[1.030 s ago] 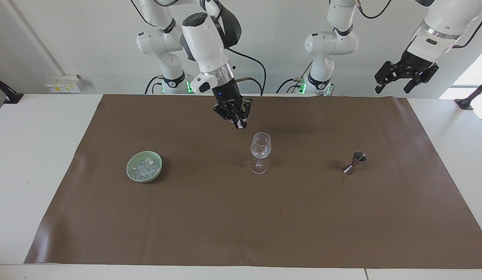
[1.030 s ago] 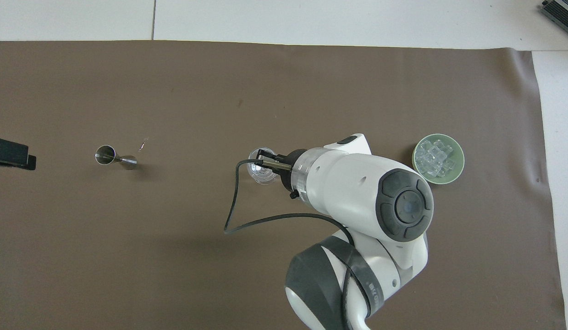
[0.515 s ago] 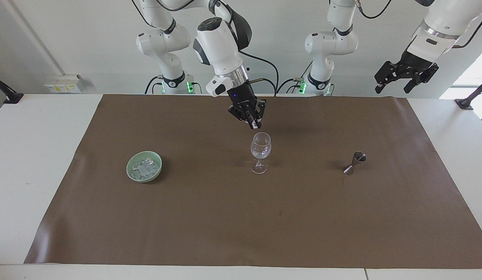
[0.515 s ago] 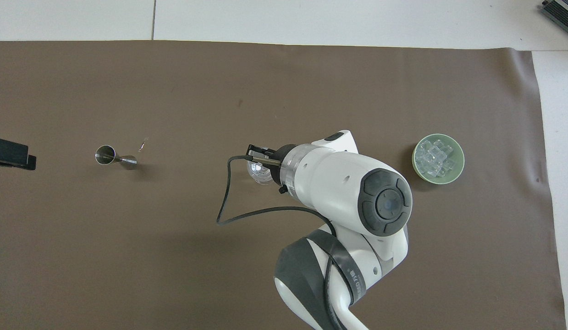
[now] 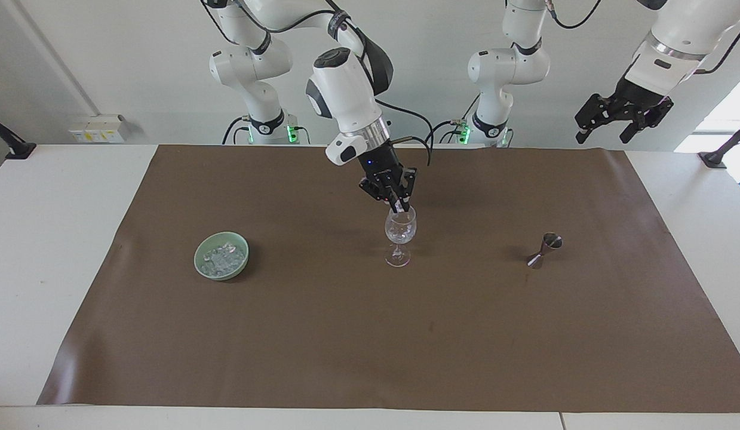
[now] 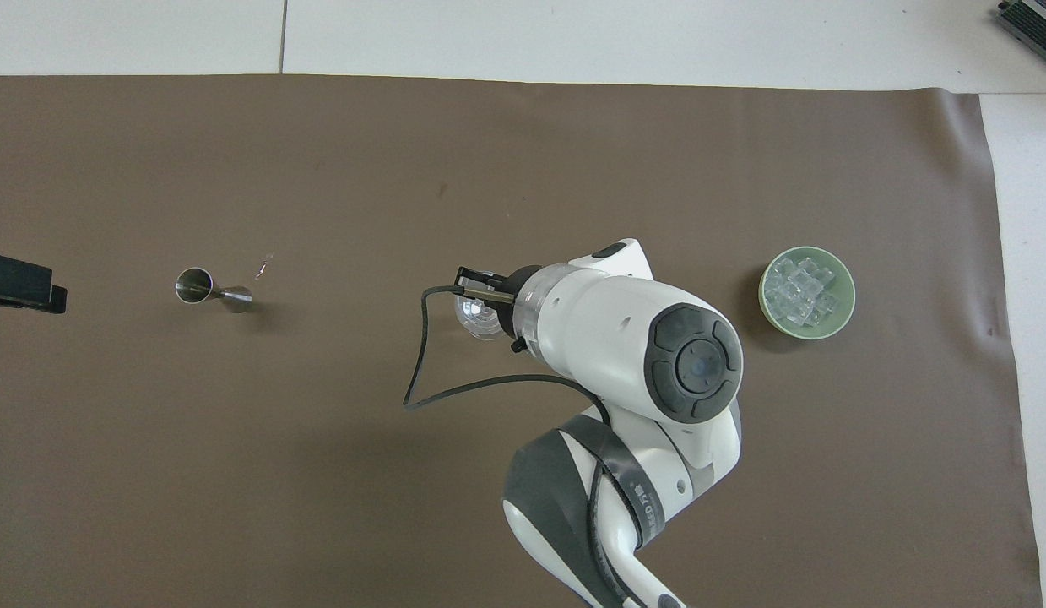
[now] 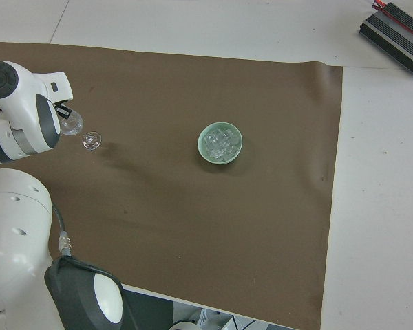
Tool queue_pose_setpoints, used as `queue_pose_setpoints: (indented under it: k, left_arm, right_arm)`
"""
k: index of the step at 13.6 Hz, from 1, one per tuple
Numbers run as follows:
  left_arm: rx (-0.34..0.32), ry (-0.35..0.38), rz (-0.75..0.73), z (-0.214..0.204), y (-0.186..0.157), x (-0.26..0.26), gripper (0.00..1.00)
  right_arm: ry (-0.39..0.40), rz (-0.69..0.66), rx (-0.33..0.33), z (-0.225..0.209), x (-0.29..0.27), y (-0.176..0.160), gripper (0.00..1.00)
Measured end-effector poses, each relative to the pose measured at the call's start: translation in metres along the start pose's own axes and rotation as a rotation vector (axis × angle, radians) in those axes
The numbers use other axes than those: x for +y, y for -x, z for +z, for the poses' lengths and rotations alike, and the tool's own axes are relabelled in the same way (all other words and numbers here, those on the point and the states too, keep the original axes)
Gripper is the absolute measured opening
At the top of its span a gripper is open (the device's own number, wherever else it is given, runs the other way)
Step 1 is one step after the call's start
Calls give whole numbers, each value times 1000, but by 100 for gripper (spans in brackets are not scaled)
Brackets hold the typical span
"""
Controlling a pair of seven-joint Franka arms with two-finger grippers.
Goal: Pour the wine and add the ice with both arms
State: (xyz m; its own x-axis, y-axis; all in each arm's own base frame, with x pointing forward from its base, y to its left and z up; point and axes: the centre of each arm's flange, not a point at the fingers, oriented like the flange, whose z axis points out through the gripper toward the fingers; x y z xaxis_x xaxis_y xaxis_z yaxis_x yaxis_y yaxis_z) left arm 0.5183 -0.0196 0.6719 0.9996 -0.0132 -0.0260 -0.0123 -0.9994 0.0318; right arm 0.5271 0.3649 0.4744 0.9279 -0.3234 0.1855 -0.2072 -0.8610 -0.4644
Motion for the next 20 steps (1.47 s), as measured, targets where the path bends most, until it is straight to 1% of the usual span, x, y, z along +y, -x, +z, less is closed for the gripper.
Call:
queue_pose_setpoints:
  k: [1,2,3,4,7,8,9,12,14,17,19,20]
  left_arm:
    - [0,0,0,0,0,0,100]
    - [0,0,0,0,0,0,100]
    - [0,0,0,0,0,0,100]
    - [0,0,0,0,0,0,100]
    - [0,0,3,0,0,2,100]
    - [0,0,3,0,0,2,100]
    - [0,0,3,0,0,2,100]
    - [0,0,3,0,0,2,100]
    - [0,0,3,0,0,2,100]
    - [1,0,2,0,0,1,100]
    - [1,0,2,0,0,1,100]
    - [2,0,2,0,0,1,100]
  right_arm:
    - [-2,1,2,1,0,0,26]
    - [-2,2,2,2,0,-1,26]
    - [-4,6,3,1,0,-1,32]
    - [-6,10,4,0,-1,-1,41]
    - [-20,27,14,-6,-7,-4,78]
    - [-28,38,18,-10,-11,-5,88]
    - [-36,40,22,-14,-16,-5,95]
    - [-45,47,19,-16,-26,3,96]
    - [-36,41,16,-14,-27,5,97]
    - [51,-37,54,-20,-22,-5,100]
    - [123,-61,90,-43,-15,-27,100]
    - [158,-65,111,-63,-6,-43,100]
